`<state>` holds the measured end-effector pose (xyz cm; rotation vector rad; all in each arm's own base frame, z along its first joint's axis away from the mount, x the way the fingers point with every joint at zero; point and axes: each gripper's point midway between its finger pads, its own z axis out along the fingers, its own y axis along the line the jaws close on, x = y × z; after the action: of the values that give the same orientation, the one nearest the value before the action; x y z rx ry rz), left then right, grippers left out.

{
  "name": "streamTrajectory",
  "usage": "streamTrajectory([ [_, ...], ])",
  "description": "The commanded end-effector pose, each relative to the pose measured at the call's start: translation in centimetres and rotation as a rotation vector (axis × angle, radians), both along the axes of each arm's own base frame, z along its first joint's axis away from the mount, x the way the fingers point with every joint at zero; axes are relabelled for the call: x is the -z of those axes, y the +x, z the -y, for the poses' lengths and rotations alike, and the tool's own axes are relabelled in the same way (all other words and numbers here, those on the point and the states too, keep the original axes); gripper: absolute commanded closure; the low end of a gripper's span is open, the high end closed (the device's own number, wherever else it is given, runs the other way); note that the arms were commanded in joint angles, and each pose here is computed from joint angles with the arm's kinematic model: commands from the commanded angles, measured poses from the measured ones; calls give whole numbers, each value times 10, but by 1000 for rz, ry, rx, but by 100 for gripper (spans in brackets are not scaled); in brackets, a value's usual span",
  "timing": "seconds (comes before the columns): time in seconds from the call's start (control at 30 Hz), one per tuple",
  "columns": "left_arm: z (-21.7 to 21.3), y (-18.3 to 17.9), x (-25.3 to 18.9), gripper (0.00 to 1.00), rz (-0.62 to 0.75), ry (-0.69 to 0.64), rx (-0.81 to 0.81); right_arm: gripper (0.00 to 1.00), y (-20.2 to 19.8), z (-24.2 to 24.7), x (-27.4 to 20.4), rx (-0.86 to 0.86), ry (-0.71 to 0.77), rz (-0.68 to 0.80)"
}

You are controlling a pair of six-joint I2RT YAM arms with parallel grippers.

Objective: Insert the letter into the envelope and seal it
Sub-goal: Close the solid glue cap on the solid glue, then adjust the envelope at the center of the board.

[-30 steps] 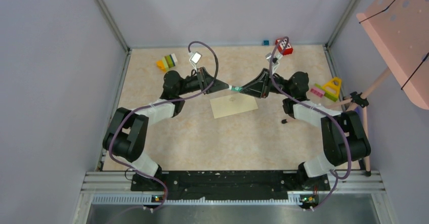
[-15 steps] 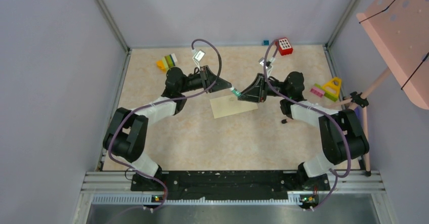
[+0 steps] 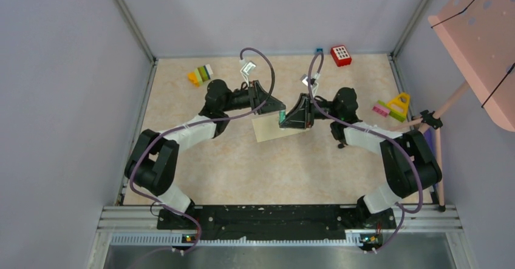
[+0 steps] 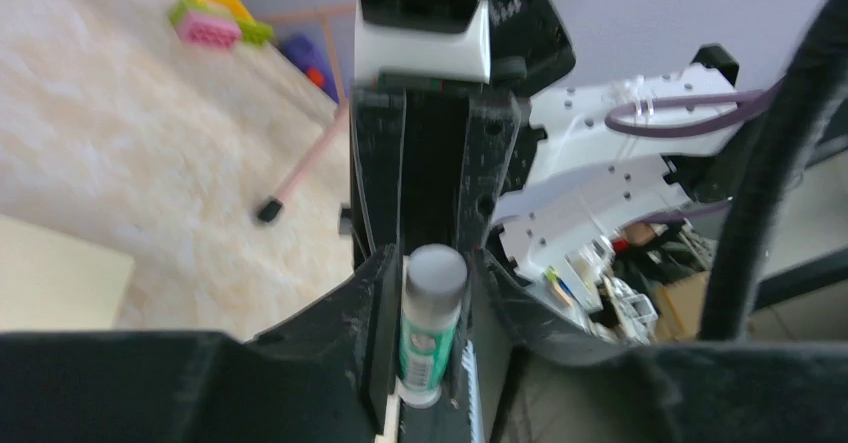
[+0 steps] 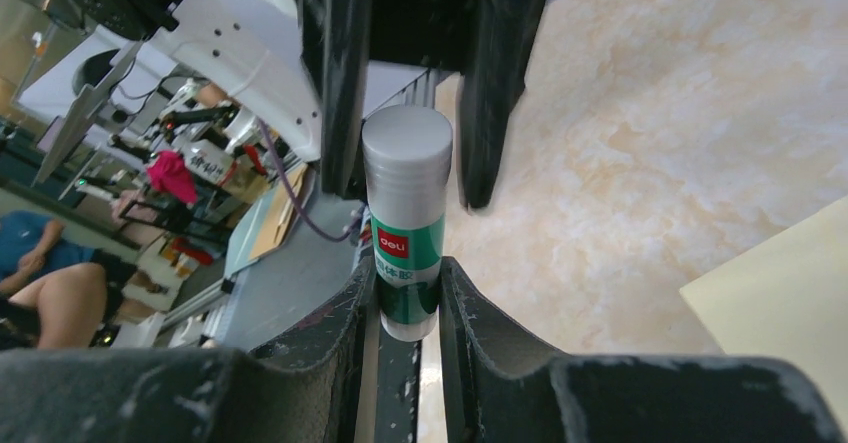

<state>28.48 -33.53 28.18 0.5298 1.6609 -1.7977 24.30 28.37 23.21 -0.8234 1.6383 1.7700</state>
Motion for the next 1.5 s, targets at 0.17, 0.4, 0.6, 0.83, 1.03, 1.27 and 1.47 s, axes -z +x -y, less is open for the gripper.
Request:
streamTrajectory([
  [0.17,1,-15,11,5,-32,74,80,100,20,-1,-43,113,73,228],
  [0.4,-35,17,-3,1,30,87,-52,100,53,21,-29,239,2,223],
  [0.6,-77,67,34,1,107,364,-258,100,129,77,31,568,-334,159],
  [0.83,-95,73,105,1,9,592,-269,100,154,112,91,697,-641,52],
  [1.03,-103,58,161,1,-121,720,-233,100,155,140,140,692,-892,-44],
  [1.27,-101,49,192,1,-168,800,-227,100,140,155,172,626,-1046,-126],
  [1.47,-96,46,217,2,-219,840,-212,100,138,162,185,608,-1112,-139],
])
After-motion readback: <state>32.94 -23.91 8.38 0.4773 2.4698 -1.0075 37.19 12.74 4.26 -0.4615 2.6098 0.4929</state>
